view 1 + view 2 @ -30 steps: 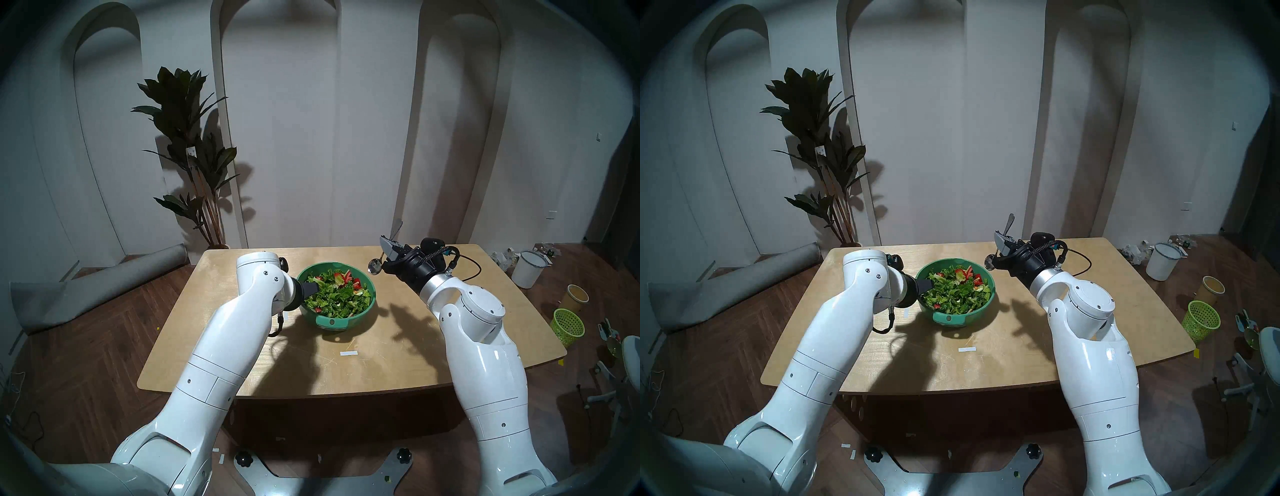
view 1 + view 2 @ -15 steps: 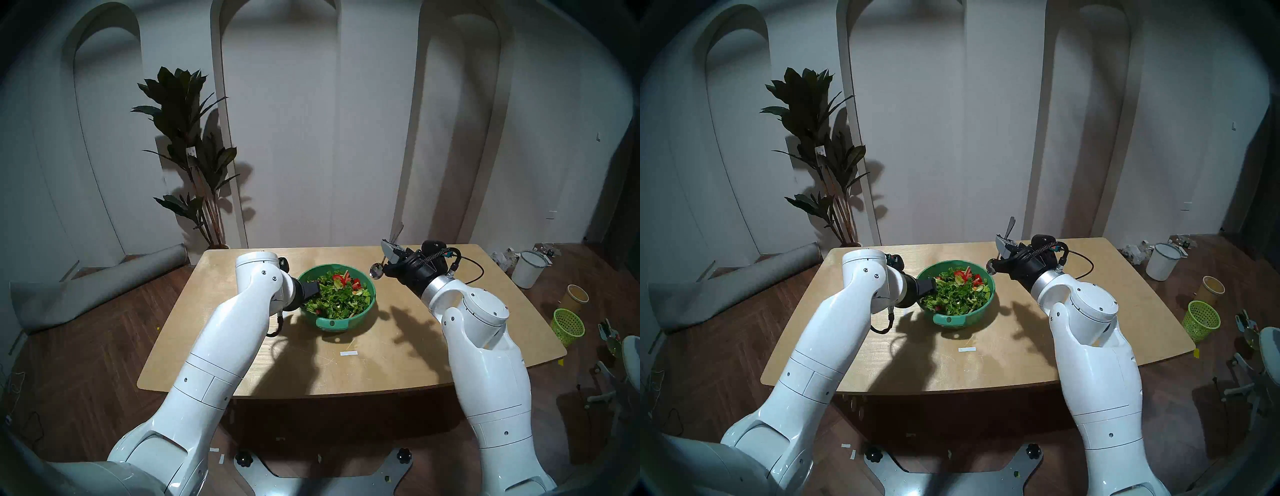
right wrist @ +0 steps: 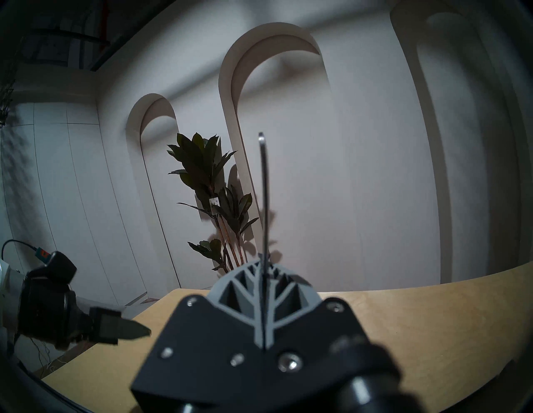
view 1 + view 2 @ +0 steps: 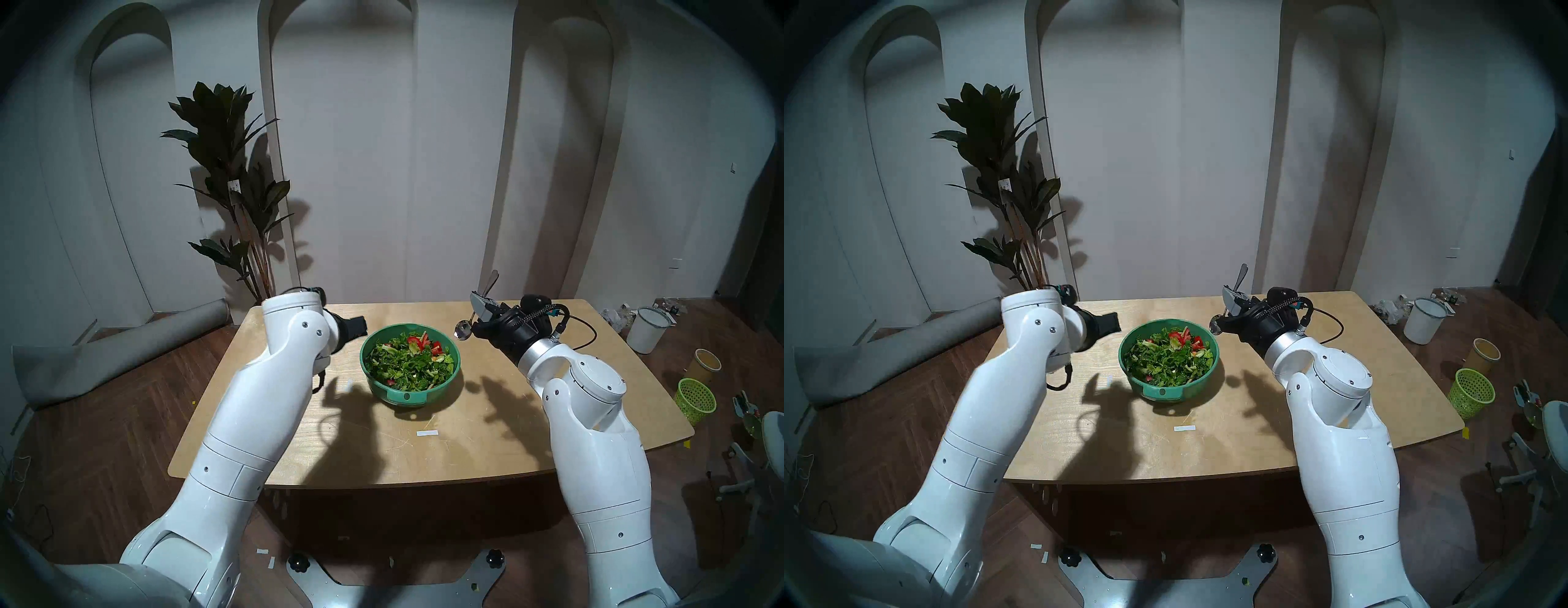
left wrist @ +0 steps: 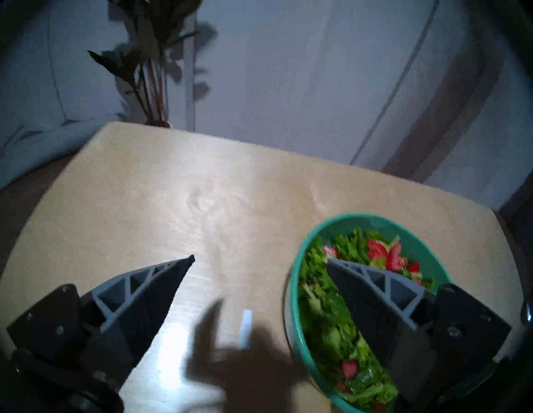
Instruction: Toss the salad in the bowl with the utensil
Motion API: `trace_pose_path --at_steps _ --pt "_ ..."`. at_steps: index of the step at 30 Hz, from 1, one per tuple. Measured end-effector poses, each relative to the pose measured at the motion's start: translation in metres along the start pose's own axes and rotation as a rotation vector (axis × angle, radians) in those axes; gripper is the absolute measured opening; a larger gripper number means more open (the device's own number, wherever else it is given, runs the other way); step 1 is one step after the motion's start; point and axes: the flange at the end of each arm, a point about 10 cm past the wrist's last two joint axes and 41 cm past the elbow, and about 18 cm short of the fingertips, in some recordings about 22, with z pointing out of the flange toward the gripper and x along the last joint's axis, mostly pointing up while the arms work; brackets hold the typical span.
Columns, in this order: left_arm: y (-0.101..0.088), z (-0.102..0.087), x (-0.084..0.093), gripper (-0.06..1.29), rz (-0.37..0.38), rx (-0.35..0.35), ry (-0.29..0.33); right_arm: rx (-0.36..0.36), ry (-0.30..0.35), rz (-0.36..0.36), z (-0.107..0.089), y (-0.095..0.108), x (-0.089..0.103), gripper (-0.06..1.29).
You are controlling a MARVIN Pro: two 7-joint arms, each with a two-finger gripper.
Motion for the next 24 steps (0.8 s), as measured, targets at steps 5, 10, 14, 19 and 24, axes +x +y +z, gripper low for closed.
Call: trace_pose_path --at_steps 5,10,14,19,24 --pt "-0.034 -0.02 0.025 1.25 -0.132 0.09 0.138 -0.015 0.015 0.041 0.005 0.005 -0.014 -0.03" --pt "-0.049 -0.032 0.02 1.25 -0.209 0.114 0.186 -0.036 0.023 0.084 0.011 0.015 -0.037 -0.03" --pt "-0.055 -0.043 0.01 1.25 -0.257 0.107 0.21 -0.064 0.038 0.12 0.017 0.027 -0.055 -0.03" --pt "-0.058 -0.053 -0.003 1.25 -0.294 0.085 0.233 -0.084 0.064 0.152 0.024 0.039 -0.072 -0.03" --pt "-0.061 -0.056 -0.013 1.25 -0.31 0.069 0.249 -0.096 0.094 0.17 0.027 0.049 -0.086 -0.03"
